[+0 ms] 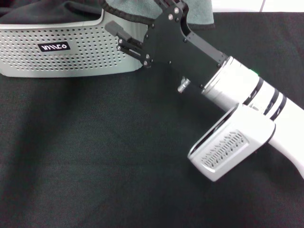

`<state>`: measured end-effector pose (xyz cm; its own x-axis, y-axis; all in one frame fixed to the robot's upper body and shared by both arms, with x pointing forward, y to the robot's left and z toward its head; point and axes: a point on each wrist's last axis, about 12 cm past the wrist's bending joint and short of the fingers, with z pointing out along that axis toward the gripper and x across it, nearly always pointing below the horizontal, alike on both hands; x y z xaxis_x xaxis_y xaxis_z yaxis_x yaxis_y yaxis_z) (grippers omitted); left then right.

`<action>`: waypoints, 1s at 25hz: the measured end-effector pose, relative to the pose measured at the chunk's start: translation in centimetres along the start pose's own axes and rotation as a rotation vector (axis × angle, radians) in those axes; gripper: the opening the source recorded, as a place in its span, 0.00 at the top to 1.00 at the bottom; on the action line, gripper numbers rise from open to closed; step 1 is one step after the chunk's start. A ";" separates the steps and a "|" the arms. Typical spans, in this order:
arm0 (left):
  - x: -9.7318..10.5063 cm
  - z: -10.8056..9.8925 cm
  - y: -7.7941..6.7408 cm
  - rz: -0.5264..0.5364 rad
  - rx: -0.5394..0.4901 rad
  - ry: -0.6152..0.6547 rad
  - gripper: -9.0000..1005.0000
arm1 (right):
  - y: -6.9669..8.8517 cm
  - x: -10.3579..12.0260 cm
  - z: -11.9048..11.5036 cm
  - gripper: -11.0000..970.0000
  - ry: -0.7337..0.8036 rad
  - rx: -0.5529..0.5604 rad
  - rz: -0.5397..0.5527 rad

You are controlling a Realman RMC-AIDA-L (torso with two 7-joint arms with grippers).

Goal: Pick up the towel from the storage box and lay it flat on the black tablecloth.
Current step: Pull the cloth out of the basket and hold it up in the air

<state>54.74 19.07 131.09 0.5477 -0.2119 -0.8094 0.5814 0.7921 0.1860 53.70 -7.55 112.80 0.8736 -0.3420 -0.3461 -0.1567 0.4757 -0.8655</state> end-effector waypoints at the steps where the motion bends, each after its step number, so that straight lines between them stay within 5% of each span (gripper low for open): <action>1: 0.0 0.0 -0.1 -0.001 0.002 -0.001 0.95 | -0.1 0.0 0.1 0.13 0.000 0.002 -0.003; 15: 0.0 0.4 -0.4 -0.008 0.016 -0.006 0.95 | -0.8 0.7 1.2 0.13 0.007 0.012 -0.003; 25: -0.1 0.2 0.1 -0.035 -0.007 -0.016 0.95 | 1.5 -1.7 -3.1 0.13 -0.011 0.016 0.341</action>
<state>54.88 19.03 131.26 0.5370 -0.2484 -0.8062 0.5960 0.7880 0.1543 50.54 -8.77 110.94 0.7769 -0.1528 -0.6109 -0.4336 0.5737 -0.6949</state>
